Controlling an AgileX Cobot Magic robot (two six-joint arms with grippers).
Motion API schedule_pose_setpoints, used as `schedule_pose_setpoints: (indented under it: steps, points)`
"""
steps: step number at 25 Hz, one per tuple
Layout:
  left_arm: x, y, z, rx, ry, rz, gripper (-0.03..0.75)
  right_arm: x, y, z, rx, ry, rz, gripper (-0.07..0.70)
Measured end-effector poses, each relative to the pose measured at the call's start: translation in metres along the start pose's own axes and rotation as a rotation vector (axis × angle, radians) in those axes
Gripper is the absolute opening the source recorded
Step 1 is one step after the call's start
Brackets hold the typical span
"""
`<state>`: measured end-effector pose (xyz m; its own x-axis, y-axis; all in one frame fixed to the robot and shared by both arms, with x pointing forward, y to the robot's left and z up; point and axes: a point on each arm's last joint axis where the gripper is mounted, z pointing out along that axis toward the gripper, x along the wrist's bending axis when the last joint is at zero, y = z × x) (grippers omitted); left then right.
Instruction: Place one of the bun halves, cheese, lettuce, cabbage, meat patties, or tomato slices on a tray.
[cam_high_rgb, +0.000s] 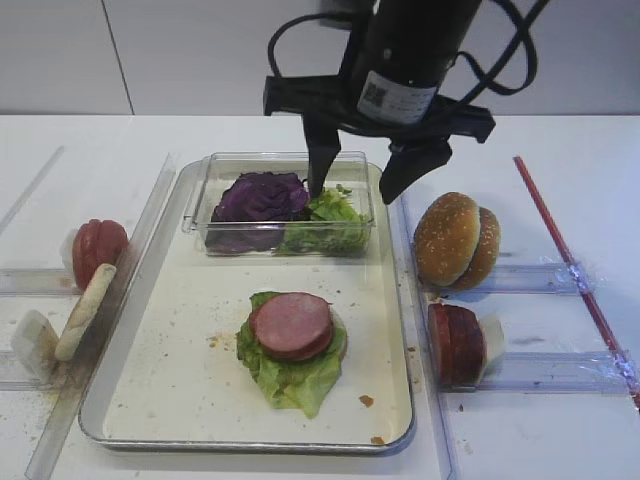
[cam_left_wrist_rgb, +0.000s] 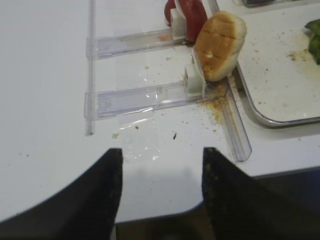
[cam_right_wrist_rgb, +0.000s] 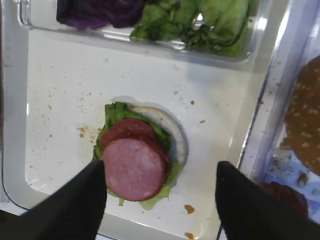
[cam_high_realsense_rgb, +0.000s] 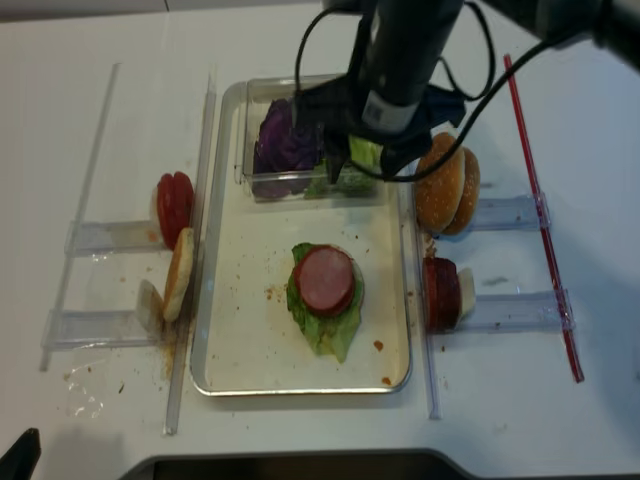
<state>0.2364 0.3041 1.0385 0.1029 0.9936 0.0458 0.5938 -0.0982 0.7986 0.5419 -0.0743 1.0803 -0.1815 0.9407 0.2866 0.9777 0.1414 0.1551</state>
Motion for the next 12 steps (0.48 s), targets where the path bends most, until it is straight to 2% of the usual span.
schedule_pose_setpoints:
  steps: [7,12]
  points:
    - [0.0,0.0,0.0,0.0,0.0,0.0,0.349,-0.018,0.001,-0.033,-0.079,0.008,0.002,0.487]
    - [0.0,0.0,0.0,0.0,0.0,0.0,0.349,-0.025,-0.004,-0.046,-0.116,-0.025,-0.014,0.487]
